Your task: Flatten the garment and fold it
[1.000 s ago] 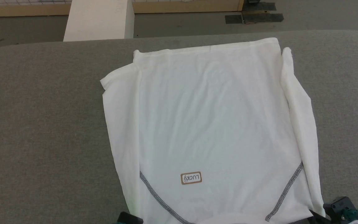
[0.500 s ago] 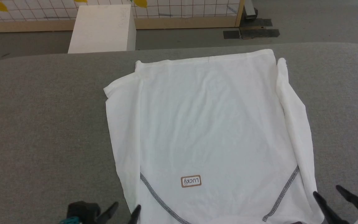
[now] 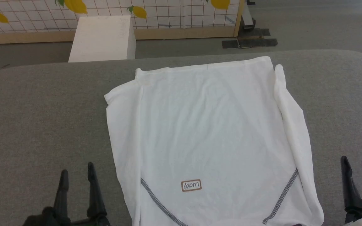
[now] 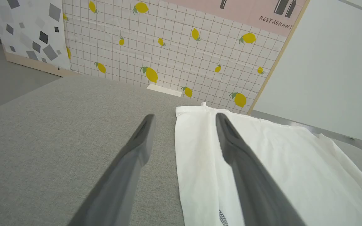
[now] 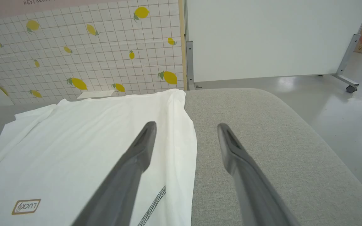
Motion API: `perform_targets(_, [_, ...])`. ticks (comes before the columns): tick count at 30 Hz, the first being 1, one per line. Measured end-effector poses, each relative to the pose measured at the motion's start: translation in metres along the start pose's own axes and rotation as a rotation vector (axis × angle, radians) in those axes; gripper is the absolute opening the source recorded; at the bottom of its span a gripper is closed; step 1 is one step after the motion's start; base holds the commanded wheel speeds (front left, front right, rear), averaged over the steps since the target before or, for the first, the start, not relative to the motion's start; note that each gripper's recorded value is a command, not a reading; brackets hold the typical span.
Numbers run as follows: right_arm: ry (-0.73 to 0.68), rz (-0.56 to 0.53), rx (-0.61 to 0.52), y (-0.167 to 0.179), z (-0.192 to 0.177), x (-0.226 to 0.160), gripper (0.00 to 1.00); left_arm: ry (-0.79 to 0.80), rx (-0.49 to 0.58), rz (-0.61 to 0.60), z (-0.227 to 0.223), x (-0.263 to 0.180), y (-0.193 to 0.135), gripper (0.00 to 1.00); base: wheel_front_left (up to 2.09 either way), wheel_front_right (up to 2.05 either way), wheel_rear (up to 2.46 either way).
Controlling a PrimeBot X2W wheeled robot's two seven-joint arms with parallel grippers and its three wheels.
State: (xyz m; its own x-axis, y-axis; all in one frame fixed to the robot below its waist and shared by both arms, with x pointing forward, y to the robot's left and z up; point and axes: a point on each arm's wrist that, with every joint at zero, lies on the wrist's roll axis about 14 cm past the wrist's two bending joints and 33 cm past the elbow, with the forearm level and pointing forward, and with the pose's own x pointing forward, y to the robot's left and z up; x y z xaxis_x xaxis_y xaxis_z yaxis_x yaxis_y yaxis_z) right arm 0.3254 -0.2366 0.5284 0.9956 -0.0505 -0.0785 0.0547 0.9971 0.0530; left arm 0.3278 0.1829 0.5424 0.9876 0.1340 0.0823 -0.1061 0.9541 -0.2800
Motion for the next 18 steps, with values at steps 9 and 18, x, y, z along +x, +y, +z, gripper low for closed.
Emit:
perform_targets(9, [-0.071,-0.036,0.014,0.001,-0.009,0.002,1.00,0.032,0.044,-0.011,-0.022,0.001,-0.005,1.00,0.00,0.00,0.00])
perform_targets(18, [-0.101,0.008,0.014,0.016,-0.004,0.037,1.00,0.071,0.217,-0.260,0.022,0.102,-0.030,1.00,0.00,0.00,0.00])
